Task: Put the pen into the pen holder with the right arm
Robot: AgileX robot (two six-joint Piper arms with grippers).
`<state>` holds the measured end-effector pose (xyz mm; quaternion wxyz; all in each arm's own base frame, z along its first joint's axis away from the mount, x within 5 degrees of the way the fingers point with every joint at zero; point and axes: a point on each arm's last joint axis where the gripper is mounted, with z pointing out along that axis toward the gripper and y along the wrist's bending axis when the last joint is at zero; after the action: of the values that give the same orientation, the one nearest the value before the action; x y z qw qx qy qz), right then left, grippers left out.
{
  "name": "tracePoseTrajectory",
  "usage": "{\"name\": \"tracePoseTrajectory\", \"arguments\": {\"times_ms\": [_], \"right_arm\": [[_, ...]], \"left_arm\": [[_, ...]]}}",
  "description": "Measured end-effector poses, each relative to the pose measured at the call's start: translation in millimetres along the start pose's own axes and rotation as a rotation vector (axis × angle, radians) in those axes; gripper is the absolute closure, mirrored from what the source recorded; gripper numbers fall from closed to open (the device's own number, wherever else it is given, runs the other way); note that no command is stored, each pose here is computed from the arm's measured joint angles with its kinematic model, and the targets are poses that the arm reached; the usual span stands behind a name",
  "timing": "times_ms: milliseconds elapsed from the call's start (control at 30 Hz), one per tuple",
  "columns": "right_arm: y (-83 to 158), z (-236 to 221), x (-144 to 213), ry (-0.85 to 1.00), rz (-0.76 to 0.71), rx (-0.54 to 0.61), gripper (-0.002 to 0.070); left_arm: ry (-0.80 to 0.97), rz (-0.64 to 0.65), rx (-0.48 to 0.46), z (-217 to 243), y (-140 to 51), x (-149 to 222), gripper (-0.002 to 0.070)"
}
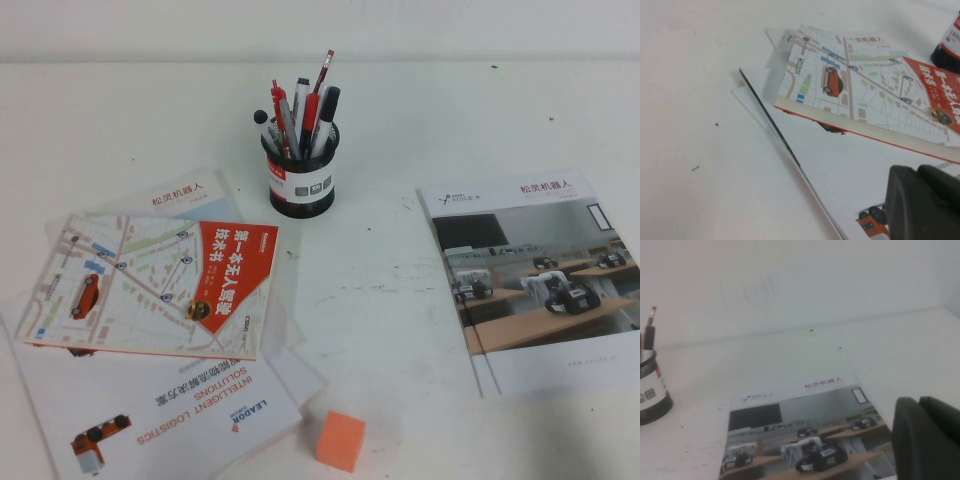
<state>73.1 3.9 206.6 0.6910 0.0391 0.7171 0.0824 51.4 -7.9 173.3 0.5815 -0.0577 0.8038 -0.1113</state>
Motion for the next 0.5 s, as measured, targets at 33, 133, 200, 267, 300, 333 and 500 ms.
{"name": "tracePoseTrajectory", "arguments": {"times_ms": [33,133,200,267,300,333,500], "right_arm": [[-2,-2,2,-0.01,-0.001,0.016,0.0695],[-4,-7,4,-0.031,0.0,0.041,0.0695],[-4,-7,6,-0.019,-0.001,0.046,0.0695],[-4,-8,6,-0.018,0.001,0.046,0.0695],[-3,-8,6,-0.021,0.001,0.044,0.0695],[-3,-9,6,-0.021,0.0,0.036,0.0695],[0,-15,12,0.012,0.026,0.002,0.0695]], "left_arm": [[0.0,0.0,0.0,0,0.0,0,0.0678],[0.002,0.0,0.0,0,0.0,0,0.0678],[0.002,0.0,0.0,0,0.0,0,0.0678],[0.002,0.0,0.0,0,0.0,0,0.0678],[0.002,0.0,0.0,0,0.0,0,0.0677],[0.002,0.0,0.0,0,0.0,0,0.0677],[0.002,0.0,0.0,0,0.0,0,0.0677]]}}
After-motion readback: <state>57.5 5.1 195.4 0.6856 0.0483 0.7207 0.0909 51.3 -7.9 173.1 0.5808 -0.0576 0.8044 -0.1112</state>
